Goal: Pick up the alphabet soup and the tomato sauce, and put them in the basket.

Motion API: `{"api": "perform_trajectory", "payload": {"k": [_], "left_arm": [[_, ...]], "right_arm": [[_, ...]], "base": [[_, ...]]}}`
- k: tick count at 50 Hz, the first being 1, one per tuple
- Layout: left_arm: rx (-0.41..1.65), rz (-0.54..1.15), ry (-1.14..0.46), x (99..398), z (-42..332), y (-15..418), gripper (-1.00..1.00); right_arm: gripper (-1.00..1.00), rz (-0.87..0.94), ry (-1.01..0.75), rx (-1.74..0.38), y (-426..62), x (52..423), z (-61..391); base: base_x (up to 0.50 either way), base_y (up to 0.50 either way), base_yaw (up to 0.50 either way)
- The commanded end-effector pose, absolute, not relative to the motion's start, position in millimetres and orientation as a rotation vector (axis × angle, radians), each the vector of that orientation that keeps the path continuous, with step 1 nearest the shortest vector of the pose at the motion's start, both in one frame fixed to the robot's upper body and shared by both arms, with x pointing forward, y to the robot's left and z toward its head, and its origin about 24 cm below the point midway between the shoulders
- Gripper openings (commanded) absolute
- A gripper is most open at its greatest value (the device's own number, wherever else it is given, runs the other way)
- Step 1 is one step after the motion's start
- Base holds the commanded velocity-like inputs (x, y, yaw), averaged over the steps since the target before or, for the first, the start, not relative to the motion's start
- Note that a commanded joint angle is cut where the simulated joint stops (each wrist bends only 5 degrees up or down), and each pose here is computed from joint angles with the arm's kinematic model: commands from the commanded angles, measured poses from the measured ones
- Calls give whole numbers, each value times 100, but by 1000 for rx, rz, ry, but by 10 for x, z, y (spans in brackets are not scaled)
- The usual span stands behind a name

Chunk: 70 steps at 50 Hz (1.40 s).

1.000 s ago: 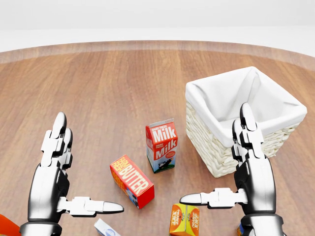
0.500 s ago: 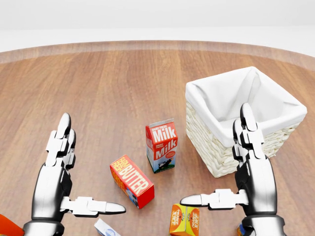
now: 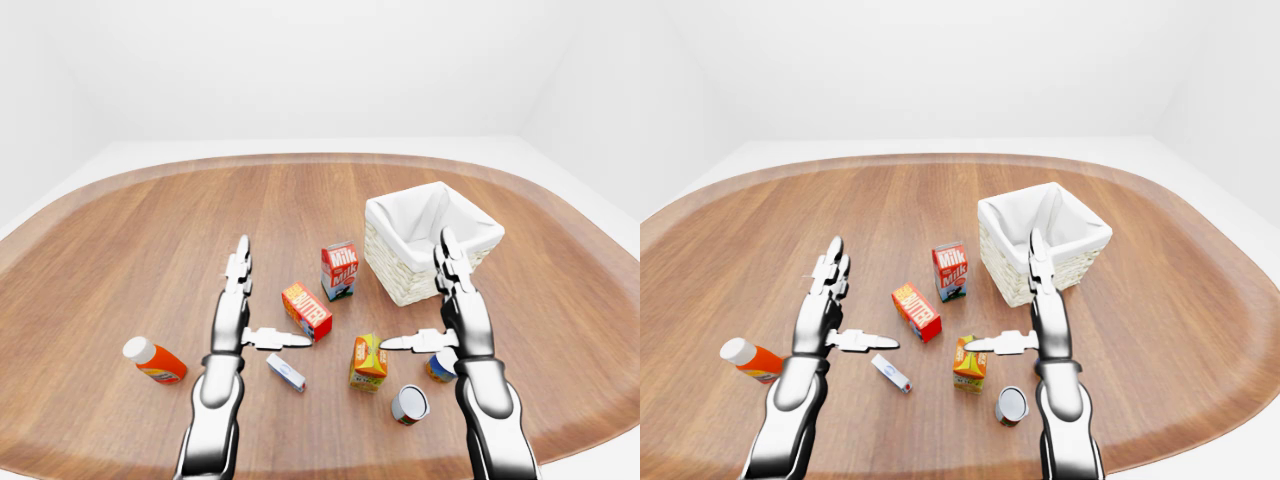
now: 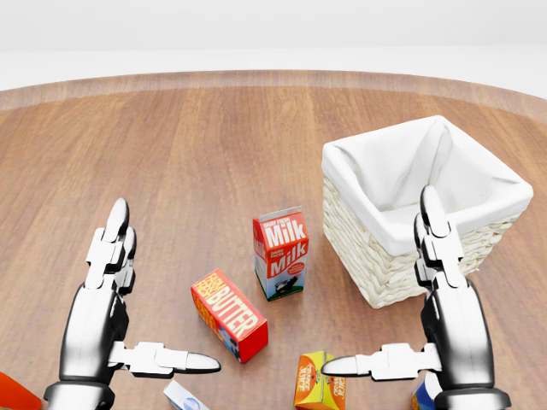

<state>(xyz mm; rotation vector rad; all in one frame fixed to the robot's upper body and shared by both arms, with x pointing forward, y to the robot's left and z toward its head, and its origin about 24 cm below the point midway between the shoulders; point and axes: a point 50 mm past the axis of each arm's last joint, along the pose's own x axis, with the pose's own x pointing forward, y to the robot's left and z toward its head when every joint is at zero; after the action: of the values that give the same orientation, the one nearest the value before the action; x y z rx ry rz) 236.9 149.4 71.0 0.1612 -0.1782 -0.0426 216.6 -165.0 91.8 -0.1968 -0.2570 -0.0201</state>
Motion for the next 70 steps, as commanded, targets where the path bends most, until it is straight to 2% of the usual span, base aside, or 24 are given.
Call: {"api": "perform_trajectory", "payload": {"k": [1, 7, 28, 34, 50, 62, 70], "left_arm": [[153, -40, -183, 2359, 722, 1501, 100], [154, -40, -193, 2352, 745, 1499, 100], [154, -37, -183, 2363, 721, 1503, 100], [155, -38, -188, 2358, 734, 1500, 100], [154, -40, -187, 2354, 730, 1497, 100], [154, -41, -186, 2352, 728, 1500, 100], [154, -41, -176, 2360, 706, 1501, 100]], "right_arm": [[100, -23, -261, -315, -1688, 2061, 968], [100, -17, -289, -393, -1708, 1974, 1072], [100, -13, -198, -612, -1845, 1831, 1046], [100, -73, -127, -746, -1934, 1830, 956], [100, -102, -4, -920, -2029, 1796, 767], [100, -189, -28, -1096, -2057, 1760, 877], [100, -204, -37, -1124, -2067, 1716, 949]], "base": [[0, 0, 0], [0, 0, 0], [0, 0, 0], [0, 0, 0], [0, 0, 0], [0, 0, 0], [0, 0, 0]]}}
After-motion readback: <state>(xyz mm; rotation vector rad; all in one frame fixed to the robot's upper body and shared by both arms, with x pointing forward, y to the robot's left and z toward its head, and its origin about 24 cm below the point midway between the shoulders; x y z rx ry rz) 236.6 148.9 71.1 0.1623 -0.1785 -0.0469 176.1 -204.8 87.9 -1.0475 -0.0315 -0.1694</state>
